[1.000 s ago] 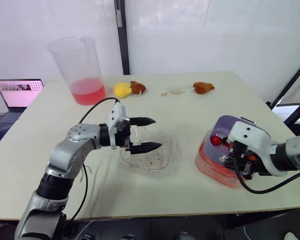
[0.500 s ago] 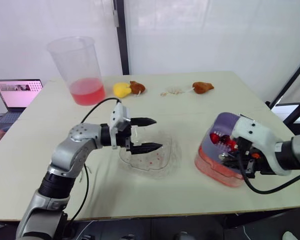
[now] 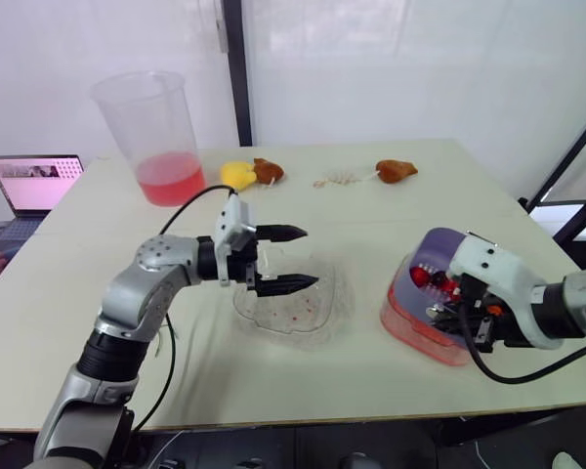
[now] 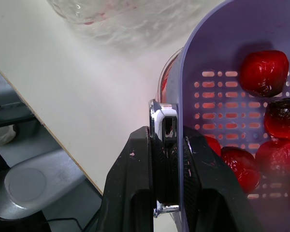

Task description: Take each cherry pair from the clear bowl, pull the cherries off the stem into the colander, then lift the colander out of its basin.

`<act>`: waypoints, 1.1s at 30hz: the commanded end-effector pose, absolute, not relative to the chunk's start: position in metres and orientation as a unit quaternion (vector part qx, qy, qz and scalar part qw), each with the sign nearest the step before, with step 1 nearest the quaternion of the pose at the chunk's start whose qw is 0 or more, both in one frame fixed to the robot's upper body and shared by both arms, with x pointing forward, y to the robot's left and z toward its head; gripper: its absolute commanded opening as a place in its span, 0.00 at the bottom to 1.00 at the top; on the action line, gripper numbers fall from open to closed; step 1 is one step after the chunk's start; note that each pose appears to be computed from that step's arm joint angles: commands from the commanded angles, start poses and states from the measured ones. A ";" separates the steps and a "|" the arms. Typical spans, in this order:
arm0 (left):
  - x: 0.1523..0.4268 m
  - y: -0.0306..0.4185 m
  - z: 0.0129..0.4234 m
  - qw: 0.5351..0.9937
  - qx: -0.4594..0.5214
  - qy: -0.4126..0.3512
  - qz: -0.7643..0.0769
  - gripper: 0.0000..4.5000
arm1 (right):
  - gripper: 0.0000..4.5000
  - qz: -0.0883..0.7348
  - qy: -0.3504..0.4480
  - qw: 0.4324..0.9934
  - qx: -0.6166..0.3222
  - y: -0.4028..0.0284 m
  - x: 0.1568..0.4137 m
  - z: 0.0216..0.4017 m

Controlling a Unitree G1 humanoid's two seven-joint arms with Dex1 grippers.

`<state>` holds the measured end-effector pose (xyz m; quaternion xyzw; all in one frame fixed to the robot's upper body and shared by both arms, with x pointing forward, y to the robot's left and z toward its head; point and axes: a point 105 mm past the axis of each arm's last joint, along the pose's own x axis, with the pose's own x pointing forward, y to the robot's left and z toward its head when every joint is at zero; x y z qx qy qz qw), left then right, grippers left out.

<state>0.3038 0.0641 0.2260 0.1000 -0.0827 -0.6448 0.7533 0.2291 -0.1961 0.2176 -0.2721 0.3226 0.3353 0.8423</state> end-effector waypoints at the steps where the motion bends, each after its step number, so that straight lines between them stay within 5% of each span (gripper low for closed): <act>1: 0.305 0.074 0.238 0.769 0.101 -0.112 -0.621 1.00 | 0.05 0.333 0.268 0.850 -0.307 -0.194 0.242 0.247; 11: 0.311 0.101 0.233 0.822 0.090 -0.117 -0.550 1.00 | 0.05 0.409 0.184 0.807 -0.384 -0.161 0.319 0.278; 18: 0.306 0.128 0.216 0.858 0.102 -0.089 -0.496 1.00 | 0.05 0.459 0.204 0.763 -0.407 -0.138 0.388 0.241; 30: 0.300 0.145 0.206 0.881 0.104 -0.065 -0.458 1.00 | 0.05 0.496 0.251 0.718 -0.420 -0.127 0.412 0.191; 33: 0.302 0.145 0.211 0.882 0.097 -0.077 -0.455 1.00 | 0.35 0.496 0.237 0.725 -0.415 -0.124 0.414 0.206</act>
